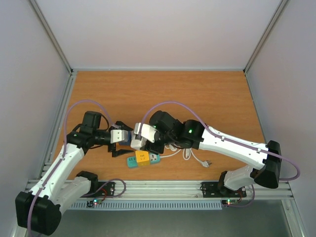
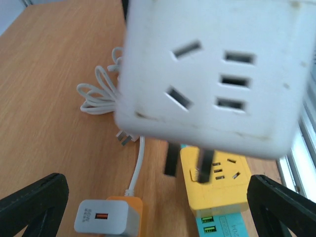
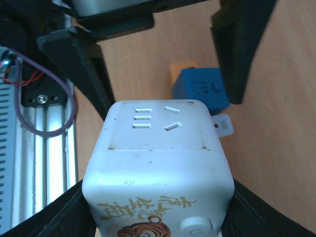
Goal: Insert the plug
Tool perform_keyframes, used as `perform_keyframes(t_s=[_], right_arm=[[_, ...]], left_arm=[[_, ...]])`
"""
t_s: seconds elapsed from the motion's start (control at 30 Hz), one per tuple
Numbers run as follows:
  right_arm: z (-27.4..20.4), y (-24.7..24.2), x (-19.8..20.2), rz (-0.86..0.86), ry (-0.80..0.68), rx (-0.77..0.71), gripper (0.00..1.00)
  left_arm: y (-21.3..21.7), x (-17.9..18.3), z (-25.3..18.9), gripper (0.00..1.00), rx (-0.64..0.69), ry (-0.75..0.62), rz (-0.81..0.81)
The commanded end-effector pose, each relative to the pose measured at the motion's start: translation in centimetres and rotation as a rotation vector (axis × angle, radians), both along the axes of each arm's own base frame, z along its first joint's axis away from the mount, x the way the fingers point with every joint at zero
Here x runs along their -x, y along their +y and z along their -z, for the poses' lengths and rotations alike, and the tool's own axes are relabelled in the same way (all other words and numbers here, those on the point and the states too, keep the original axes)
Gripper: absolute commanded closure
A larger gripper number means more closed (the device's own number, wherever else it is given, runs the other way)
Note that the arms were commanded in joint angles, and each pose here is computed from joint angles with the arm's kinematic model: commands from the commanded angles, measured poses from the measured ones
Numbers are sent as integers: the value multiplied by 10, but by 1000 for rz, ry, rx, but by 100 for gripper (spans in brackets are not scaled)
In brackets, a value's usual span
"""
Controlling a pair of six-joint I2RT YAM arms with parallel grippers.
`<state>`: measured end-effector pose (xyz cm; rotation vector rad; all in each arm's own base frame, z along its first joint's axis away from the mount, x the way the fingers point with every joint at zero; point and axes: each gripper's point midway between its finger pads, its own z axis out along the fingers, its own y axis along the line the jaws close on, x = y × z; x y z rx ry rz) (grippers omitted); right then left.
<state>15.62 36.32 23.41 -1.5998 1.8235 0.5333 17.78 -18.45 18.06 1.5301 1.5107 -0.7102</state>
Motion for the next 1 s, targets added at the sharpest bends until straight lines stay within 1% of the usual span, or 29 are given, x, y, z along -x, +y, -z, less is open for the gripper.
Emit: perform_keyframes(t_s=[0.0, 0.1, 0.37, 0.43, 0.5, 0.53, 0.73, 0.8, 0.9, 0.97], right_arm=[[-12, 20, 19, -108, -4, -55, 99], [-7, 25, 23, -134, -20, -35, 99], [1, 40, 16, -114, -39, 7, 99], [2, 42, 14, -109, -46, 11, 99], [3, 42, 13, -104, -50, 15, 99], [4, 42, 13, -103, -51, 16, 99], [0, 41, 13, -97, -59, 4, 99], [-3, 41, 13, -92, -59, -8, 99], [-7, 42, 14, -92, -52, -32, 99], [-7, 43, 15, -90, -49, -35, 99]], left_arm=[[-8, 7, -22, 0, 82, -20, 58], [-9, 16, -25, 1, 99, -5, 86], [-8, 28, -16, 10, 72, 27, 150], [-6, 36, -14, 9, 69, 46, 166], [-6, 41, -15, 2, 73, 19, 194], [-6, 43, -16, 1, 77, 11, 198], [-7, 51, -24, 0, 127, -37, 208], [-8, 47, -25, 4, 131, -66, 199], [-8, 32, -21, 15, 122, -52, 133], [-8, 21, -18, 20, 109, -39, 82]])
